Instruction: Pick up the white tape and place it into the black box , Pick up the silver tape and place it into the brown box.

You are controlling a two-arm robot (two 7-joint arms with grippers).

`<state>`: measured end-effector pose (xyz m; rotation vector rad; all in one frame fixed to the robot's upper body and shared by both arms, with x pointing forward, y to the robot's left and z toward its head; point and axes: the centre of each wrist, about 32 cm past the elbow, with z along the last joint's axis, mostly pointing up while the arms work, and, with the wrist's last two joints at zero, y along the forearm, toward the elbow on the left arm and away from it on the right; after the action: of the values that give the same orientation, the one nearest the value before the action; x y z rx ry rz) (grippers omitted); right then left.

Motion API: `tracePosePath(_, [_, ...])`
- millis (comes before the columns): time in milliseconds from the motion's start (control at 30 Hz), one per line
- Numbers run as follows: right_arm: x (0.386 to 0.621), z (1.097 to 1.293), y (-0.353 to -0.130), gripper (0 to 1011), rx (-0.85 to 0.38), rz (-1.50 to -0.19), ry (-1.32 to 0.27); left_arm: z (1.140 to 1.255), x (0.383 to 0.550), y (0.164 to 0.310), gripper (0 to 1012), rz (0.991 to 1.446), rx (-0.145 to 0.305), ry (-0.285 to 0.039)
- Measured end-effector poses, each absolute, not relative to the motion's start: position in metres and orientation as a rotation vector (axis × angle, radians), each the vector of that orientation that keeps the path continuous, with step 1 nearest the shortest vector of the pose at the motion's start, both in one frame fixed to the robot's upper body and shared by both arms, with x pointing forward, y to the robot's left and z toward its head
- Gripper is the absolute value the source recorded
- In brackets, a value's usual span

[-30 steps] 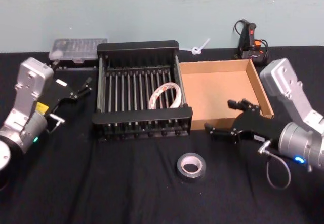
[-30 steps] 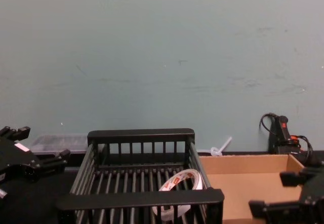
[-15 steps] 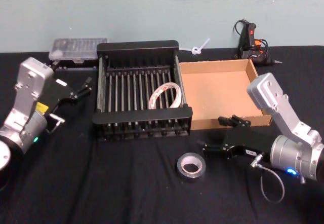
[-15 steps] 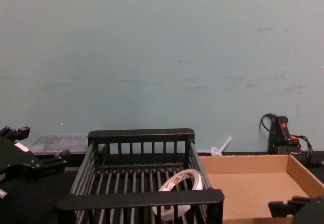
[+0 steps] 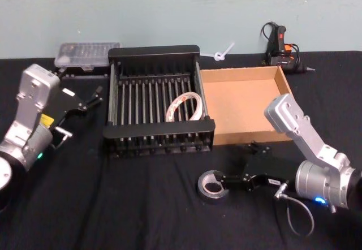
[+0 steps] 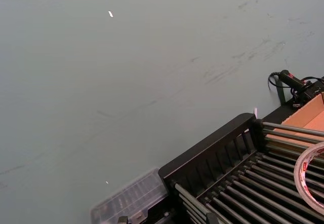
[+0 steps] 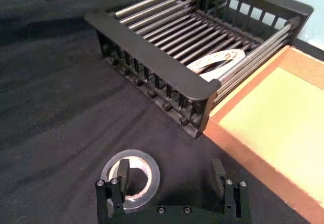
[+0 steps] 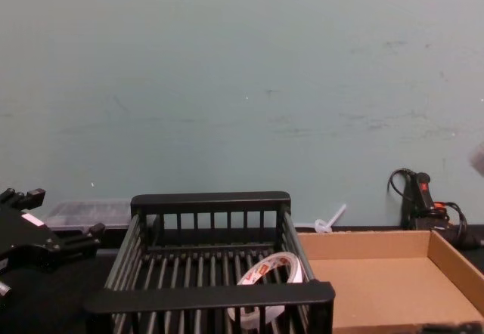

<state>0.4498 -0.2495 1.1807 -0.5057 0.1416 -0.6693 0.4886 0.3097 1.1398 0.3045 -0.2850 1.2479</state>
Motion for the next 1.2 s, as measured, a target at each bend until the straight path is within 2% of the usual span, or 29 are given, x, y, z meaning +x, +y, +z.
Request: tracePosePath(1200, [0.458,1.163,-0.241,1002,-0.562,-0.654,0.172,1.140,0.489,0.310,1001,1.248,0.304,-0.285])
